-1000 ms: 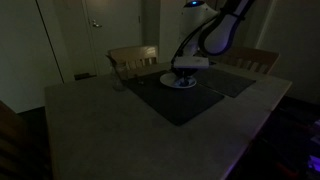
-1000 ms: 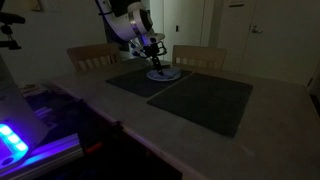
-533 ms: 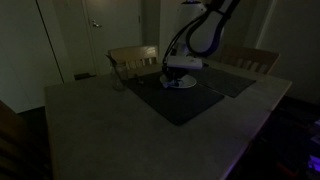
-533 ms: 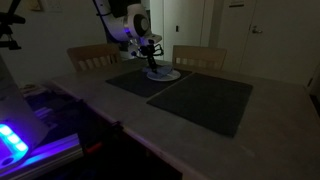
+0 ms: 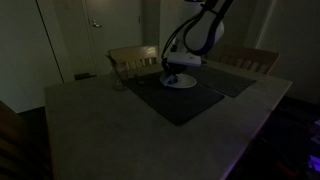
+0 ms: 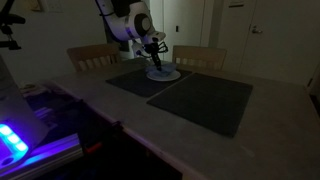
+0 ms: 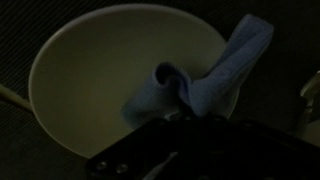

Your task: Use the cloth to wipe the plate

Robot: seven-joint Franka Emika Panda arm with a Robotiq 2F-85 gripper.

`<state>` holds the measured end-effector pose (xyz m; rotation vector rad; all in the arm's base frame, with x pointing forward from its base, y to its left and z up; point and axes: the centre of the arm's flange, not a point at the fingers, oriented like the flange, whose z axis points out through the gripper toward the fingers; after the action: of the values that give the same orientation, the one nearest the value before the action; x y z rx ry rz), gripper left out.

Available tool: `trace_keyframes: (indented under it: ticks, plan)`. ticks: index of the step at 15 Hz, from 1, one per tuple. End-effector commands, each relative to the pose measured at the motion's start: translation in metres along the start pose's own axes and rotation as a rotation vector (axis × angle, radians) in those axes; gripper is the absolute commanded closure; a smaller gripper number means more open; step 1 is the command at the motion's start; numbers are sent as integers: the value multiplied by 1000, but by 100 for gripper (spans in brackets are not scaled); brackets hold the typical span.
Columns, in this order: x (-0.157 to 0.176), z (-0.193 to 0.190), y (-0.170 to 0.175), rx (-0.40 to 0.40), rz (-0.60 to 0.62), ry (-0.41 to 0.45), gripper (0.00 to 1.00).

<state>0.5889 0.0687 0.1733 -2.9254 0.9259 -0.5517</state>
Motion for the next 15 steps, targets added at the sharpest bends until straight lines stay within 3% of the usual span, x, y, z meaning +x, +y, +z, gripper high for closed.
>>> trace_keyframes:
  ticks: [1,6,15]
  plan:
    - [15,8,14,-10,-4,41,98]
    - [29,7,46,-87,12,40,98]
    - [7,5,55,-134,121,-195,98]
